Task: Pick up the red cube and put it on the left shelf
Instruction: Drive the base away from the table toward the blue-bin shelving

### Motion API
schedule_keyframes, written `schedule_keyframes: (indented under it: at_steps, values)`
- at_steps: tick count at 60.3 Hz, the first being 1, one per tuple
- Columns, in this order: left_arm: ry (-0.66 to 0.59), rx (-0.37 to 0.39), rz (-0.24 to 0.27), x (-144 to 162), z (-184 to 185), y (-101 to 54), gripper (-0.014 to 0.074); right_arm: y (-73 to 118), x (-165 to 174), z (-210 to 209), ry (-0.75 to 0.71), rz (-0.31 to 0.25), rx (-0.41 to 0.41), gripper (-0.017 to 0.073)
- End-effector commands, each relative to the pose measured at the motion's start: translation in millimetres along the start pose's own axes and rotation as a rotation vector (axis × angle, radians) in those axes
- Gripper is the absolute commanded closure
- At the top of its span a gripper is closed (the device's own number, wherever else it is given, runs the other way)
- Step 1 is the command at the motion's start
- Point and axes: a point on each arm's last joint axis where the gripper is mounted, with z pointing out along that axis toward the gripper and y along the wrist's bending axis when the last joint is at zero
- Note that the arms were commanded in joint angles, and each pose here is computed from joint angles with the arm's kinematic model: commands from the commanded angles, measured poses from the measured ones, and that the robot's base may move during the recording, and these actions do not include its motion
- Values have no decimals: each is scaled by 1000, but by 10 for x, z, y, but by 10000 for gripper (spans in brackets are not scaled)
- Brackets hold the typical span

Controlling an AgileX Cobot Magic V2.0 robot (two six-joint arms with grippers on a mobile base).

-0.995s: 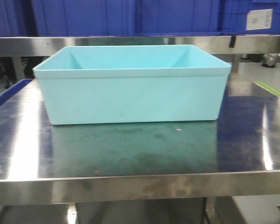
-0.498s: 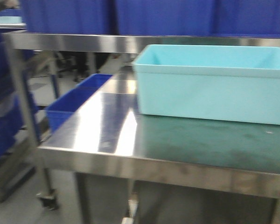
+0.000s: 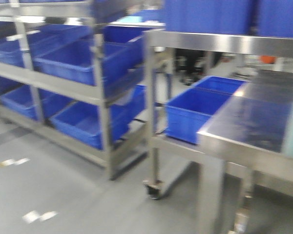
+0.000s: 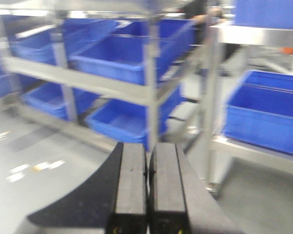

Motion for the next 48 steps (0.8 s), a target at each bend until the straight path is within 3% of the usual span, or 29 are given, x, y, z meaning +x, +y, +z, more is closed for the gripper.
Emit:
schedule_keyframes:
  at_steps: [1,48]
  values:
    - [-79,7,-5,-10,-2,-3,492,5,-162,-23,-110,-18,-2,426]
    - [-79,7,-5,-10,-2,-3,492,5,-162,-23,-110,-18,-2,426]
